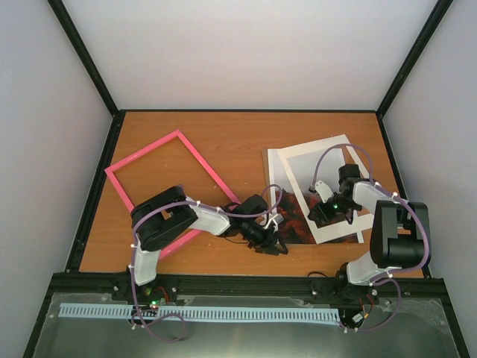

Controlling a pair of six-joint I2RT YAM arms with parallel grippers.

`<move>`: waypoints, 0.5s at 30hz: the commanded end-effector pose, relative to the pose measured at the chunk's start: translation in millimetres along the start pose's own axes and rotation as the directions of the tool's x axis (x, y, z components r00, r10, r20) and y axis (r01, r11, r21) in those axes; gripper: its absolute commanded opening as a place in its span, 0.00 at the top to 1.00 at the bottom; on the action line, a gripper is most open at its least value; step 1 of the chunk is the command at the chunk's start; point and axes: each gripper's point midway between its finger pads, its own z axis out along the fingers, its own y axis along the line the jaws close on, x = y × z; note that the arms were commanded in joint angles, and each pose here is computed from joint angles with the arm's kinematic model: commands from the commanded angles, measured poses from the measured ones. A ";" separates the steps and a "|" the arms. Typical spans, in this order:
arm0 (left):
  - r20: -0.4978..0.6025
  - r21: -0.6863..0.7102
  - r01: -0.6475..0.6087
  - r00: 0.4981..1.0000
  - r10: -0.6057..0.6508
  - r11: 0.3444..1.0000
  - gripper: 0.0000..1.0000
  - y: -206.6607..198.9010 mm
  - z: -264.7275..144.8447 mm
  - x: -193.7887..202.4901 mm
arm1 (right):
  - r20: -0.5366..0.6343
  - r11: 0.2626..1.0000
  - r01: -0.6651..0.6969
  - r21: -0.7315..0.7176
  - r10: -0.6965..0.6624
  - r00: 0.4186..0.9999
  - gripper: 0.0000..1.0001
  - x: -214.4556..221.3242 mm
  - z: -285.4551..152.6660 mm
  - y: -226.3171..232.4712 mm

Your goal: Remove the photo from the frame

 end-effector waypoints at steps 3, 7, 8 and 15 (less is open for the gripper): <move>0.049 -0.001 0.021 0.999 -0.021 1.000 0.54 6.0 -4.5 -13.2 | -0.150 0.998 -0.066 -0.025 0.061 0.987 0.47 41.0 16.0 9.1; 0.112 0.023 0.052 0.992 -0.054 0.998 0.54 6.7 -20.4 -20.7 | -0.148 0.998 -0.064 -0.023 0.060 0.987 0.47 40.6 15.4 9.1; 0.126 0.028 0.051 0.991 -0.054 0.998 0.54 5.4 -23.5 -22.7 | -0.147 0.998 -0.065 -0.023 0.061 0.987 0.47 40.5 15.6 8.9; 0.169 0.048 0.028 0.985 -0.035 0.998 0.53 -8.2 -26.5 -42.4 | -0.149 0.997 -0.067 -0.027 0.062 0.987 0.47 40.7 16.2 9.1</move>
